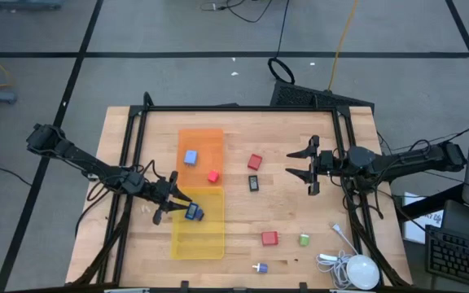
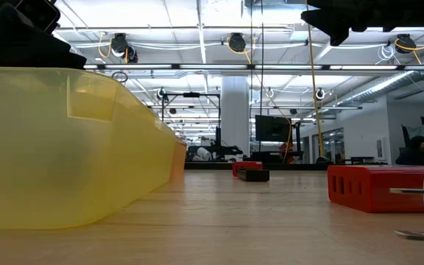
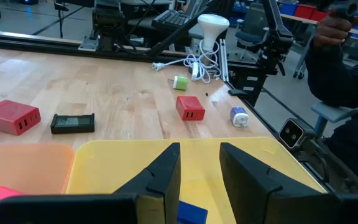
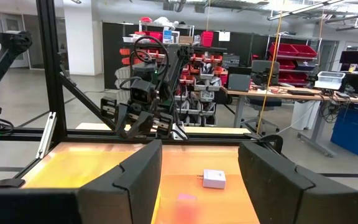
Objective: Sort adapters and digital timers
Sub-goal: Put the top red adapter into the orange bin
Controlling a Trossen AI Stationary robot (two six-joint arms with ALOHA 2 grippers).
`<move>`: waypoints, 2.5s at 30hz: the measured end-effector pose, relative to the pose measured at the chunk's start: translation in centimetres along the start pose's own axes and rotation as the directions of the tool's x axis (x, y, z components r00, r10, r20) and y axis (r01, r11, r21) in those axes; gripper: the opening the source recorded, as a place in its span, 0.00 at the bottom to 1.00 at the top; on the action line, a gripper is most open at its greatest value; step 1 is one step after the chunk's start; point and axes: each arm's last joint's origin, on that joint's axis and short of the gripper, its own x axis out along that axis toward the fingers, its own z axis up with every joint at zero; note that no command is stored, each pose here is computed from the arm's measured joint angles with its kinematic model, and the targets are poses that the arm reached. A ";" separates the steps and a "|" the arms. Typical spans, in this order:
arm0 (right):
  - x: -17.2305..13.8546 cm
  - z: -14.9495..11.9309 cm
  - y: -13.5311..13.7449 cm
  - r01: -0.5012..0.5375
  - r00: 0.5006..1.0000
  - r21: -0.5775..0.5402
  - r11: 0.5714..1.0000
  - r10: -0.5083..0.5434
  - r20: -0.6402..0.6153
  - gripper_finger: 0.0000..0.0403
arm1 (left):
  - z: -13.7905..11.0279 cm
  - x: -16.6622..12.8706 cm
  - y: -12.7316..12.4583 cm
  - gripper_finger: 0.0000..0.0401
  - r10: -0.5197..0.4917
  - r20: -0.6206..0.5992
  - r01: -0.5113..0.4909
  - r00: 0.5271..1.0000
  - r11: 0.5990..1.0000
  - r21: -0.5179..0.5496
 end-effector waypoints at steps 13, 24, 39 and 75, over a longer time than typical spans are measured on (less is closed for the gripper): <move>0.1 -0.2 0.0 -0.001 1.000 -0.001 1.000 0.001 -0.011 0.50 | 0.5 0.0 -0.1 0.29 -0.010 0.054 0.010 0.998 1.000 -0.006; 3.4 -5.2 -0.2 0.206 0.923 -0.205 0.957 -0.260 -0.283 0.52 | 0.7 -0.1 0.4 0.29 0.167 0.095 -0.170 0.981 0.985 0.025; 8.0 -10.1 -3.6 0.287 0.774 -0.095 0.953 -0.289 -0.564 0.74 | 0.7 -0.1 0.5 0.29 0.217 0.103 -0.220 0.971 0.975 0.020; 12.2 -17.8 -5.3 0.163 0.695 -0.064 0.985 -0.160 -0.701 0.65 | 0.7 -0.1 0.9 0.29 0.241 0.097 -0.244 0.966 0.970 0.014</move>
